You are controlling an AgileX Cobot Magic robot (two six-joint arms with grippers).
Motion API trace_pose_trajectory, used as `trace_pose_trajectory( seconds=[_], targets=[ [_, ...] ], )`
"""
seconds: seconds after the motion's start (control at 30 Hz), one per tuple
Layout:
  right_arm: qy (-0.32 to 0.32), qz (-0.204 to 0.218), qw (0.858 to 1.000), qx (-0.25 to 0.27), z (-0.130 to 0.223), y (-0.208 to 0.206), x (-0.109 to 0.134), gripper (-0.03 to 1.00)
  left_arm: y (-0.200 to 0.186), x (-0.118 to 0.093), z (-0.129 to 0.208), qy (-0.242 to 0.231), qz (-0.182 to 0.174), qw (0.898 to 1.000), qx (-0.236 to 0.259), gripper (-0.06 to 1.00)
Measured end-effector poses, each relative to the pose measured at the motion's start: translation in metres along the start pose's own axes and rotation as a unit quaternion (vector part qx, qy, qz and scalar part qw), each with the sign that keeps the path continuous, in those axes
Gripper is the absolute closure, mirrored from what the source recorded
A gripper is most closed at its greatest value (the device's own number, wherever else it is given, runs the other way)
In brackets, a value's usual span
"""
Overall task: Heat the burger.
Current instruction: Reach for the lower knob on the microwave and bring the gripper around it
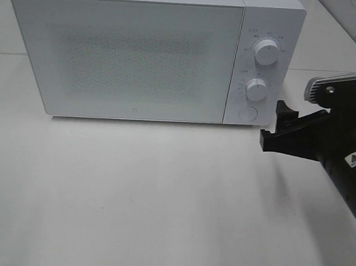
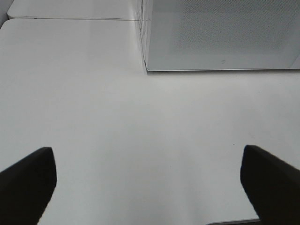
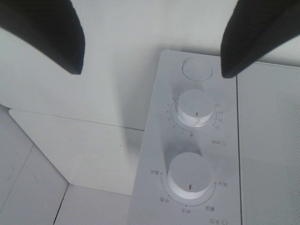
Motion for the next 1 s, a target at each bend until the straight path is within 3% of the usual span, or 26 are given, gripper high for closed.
trace_pose_trajectory(
  seconds=[0.63, 1.0],
  targets=[
    [0.028, 0.005, 1.0, 0.007, 0.01, 0.038, 0.038, 0.21, 0.0, 0.0, 0.0, 0.0, 0.0, 1.0, 0.0, -0.04],
    [0.044, 0.015, 0.999, 0.009, 0.021, 0.064, 0.041, 0.21, 0.0, 0.0, 0.0, 0.0, 0.0, 1.0, 0.0, -0.04]
  ],
)
Point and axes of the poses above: a point on each arm's last joint axis where the gripper is mounted, y pointing out along that axis toward the gripper, x along the wrist's bending axis when the last joint is at zero, z = x × y, the point moved 6 cm from there along y, pointing out along that axis toward the gripper, and after that the axes turned 3 degrees about y, right-handed, at the moved point
